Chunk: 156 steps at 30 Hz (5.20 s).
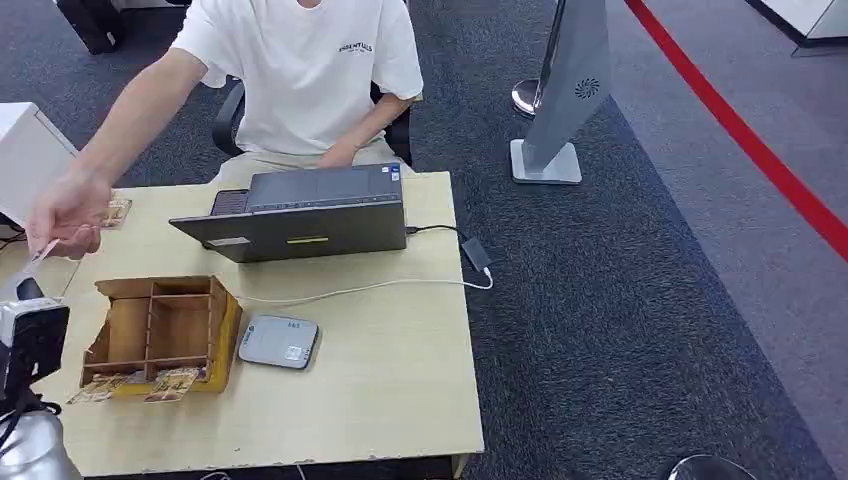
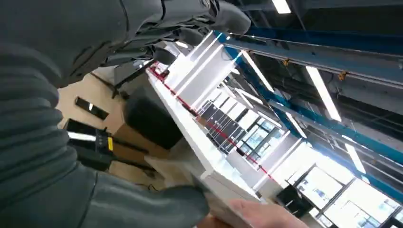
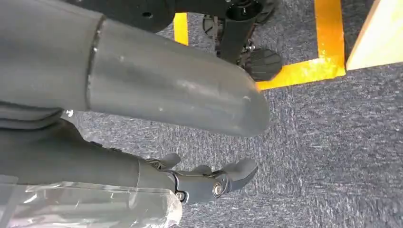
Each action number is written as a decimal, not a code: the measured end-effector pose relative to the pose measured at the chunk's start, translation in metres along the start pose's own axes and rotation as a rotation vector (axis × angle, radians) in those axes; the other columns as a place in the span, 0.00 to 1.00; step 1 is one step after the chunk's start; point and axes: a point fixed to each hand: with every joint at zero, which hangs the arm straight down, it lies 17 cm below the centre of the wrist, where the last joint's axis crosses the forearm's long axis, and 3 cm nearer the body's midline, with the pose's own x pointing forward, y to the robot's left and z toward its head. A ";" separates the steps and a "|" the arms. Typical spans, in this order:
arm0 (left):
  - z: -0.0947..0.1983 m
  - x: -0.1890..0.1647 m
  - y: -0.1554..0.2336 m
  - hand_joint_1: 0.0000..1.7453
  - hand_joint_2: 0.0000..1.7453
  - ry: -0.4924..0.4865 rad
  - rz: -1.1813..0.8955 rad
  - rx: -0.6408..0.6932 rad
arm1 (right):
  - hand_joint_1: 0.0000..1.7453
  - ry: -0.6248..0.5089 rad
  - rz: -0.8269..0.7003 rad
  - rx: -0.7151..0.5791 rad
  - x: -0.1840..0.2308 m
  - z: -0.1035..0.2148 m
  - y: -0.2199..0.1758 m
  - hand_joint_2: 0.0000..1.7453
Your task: Pass the card to the sensor for recognition and then transmit it.
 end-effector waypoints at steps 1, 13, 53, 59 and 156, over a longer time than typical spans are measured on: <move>-0.004 0.005 -0.002 1.00 1.00 -0.020 -0.025 -0.004 | 0.00 0.001 0.008 0.007 0.000 0.000 0.002 0.00; -0.048 0.071 -0.035 1.00 1.00 -0.291 -0.317 -0.013 | 0.00 0.023 0.102 0.053 -0.001 0.002 0.020 0.00; 0.078 0.162 -0.092 1.00 1.00 -0.491 -0.275 -0.193 | 0.00 0.064 0.090 0.024 -0.025 0.006 0.015 0.00; 0.094 0.133 -0.118 1.00 1.00 -0.437 -0.299 -0.301 | 0.00 0.062 0.093 0.028 -0.025 0.006 0.016 0.00; 0.062 0.292 -0.033 1.00 1.00 -0.791 -0.192 0.057 | 0.00 0.072 0.146 0.058 -0.023 0.007 0.026 0.00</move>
